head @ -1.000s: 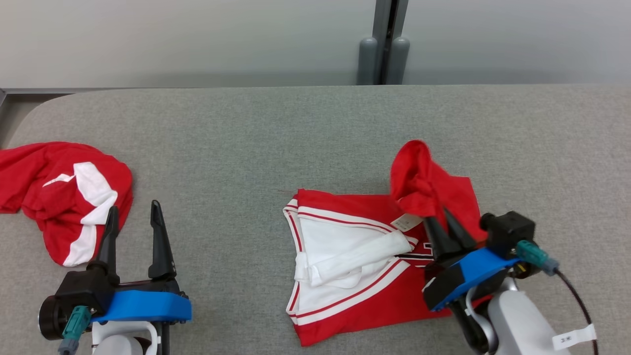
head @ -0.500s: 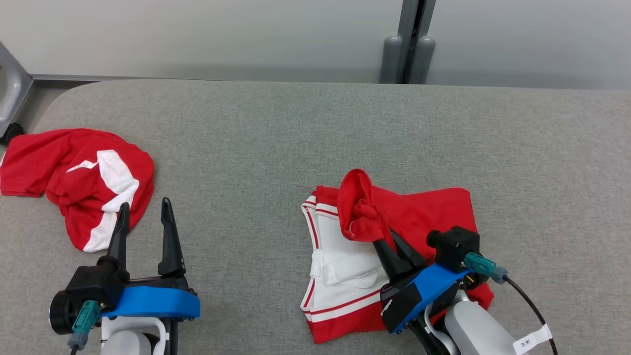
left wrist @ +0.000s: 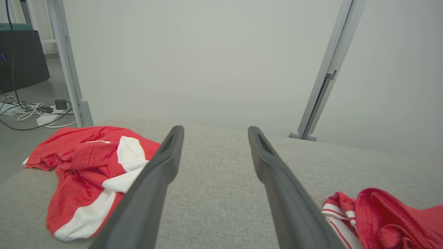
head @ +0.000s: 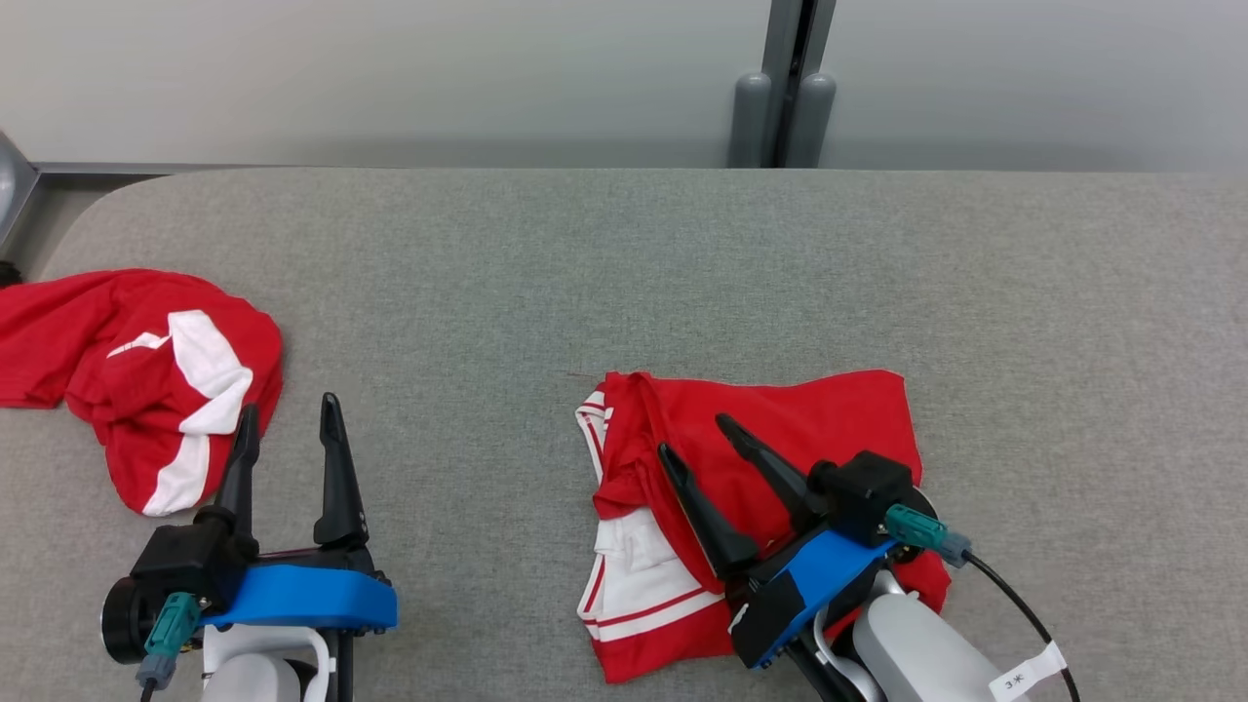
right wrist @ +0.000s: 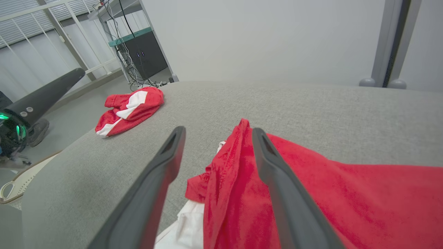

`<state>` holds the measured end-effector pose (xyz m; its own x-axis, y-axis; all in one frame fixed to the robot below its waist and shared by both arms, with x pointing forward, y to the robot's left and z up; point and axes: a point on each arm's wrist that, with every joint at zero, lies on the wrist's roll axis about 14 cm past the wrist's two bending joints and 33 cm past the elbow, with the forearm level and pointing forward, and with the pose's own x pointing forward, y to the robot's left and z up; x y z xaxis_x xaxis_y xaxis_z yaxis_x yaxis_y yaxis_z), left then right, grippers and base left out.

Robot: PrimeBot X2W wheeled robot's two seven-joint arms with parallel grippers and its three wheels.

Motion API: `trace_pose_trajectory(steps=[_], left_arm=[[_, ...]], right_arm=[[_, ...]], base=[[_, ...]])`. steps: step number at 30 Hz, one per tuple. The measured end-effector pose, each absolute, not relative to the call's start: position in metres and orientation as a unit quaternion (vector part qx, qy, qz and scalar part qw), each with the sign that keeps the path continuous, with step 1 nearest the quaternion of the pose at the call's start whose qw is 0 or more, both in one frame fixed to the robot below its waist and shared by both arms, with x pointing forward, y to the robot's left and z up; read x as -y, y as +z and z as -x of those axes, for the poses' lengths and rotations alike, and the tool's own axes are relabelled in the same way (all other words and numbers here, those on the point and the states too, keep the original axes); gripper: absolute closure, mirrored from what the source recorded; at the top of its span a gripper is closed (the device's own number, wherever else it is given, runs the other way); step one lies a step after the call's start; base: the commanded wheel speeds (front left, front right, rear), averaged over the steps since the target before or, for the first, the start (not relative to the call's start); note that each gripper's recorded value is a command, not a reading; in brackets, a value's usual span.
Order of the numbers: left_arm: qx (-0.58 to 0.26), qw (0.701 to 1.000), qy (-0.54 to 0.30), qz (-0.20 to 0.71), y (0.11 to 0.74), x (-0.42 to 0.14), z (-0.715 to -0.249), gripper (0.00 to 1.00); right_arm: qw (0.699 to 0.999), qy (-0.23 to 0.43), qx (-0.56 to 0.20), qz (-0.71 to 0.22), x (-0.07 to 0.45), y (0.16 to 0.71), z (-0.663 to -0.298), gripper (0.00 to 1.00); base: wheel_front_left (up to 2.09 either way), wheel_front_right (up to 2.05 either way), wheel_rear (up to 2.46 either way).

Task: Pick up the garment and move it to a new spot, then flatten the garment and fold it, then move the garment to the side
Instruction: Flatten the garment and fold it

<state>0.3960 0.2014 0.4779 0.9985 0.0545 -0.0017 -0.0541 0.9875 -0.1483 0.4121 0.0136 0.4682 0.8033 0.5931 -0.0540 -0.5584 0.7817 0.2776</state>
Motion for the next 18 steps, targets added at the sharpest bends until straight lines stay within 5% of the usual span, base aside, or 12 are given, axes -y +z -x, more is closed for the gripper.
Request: trace_pose_trajectory(steps=[18], left_arm=[[0.01, 0.997, -0.009, 0.072, 0.486, -0.178, -0.394, 0.0]], right_arm=[[0.988, 0.106, 0.077, -0.077, 0.131, 0.537, -0.419, 0.0]], base=[[0.0, 0.0, 0.0]])
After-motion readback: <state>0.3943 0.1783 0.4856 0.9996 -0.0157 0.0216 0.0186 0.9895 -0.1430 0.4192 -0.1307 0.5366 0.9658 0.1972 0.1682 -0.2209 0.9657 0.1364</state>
